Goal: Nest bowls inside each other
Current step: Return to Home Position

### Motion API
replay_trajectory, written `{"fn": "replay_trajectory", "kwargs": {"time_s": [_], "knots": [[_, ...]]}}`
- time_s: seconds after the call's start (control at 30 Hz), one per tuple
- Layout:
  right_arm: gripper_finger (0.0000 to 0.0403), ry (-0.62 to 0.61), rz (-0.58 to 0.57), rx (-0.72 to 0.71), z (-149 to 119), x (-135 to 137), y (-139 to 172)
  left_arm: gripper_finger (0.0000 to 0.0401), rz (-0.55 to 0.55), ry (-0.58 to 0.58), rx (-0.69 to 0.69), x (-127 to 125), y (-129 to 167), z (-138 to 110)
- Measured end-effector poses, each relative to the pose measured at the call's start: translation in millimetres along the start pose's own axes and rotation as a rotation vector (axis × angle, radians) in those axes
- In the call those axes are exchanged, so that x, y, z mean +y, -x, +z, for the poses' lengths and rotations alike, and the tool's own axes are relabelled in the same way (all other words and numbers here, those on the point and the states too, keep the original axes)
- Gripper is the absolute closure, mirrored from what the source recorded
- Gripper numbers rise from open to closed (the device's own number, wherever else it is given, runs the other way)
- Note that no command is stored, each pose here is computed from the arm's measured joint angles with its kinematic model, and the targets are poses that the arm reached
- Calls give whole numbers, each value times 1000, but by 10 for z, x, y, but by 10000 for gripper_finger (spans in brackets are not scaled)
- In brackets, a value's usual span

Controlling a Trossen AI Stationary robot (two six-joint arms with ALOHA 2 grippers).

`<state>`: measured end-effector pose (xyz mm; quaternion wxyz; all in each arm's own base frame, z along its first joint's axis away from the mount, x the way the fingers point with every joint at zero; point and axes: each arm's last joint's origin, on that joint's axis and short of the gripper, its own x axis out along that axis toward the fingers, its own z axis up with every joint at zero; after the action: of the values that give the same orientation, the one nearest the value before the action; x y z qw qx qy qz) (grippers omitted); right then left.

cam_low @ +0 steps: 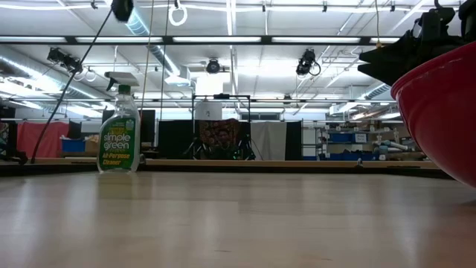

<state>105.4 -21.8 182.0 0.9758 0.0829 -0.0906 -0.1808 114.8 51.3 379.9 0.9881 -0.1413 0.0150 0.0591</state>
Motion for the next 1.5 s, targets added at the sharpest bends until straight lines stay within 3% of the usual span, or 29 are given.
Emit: {"fn": "replay_trajectory", "kwargs": {"time_s": [0.27,0.47,0.7,0.83,1.07,1.2,1.37,1.5], "knots": [[223,0,0,0,0,0,0,285,98,200,-187,274,41,-902],[223,0,1,0,0,1,0,285,204,218,-216,439,30,-1369],[223,0,1,0,0,0,0,287,177,287,-290,560,4,-1783],[223,0,1,0,0,0,0,311,149,311,-263,547,-13,-1909],[223,0,1,0,0,1,0,391,82,337,-181,367,-70,-2007],[223,0,1,0,0,1,0,396,62,345,-145,222,-83,-2072],[223,0,1,0,0,0,0,398,181,266,-53,153,-74,-2222],[223,0,1,0,0,1,0,398,213,216,-28,154,-69,-2254]]}}
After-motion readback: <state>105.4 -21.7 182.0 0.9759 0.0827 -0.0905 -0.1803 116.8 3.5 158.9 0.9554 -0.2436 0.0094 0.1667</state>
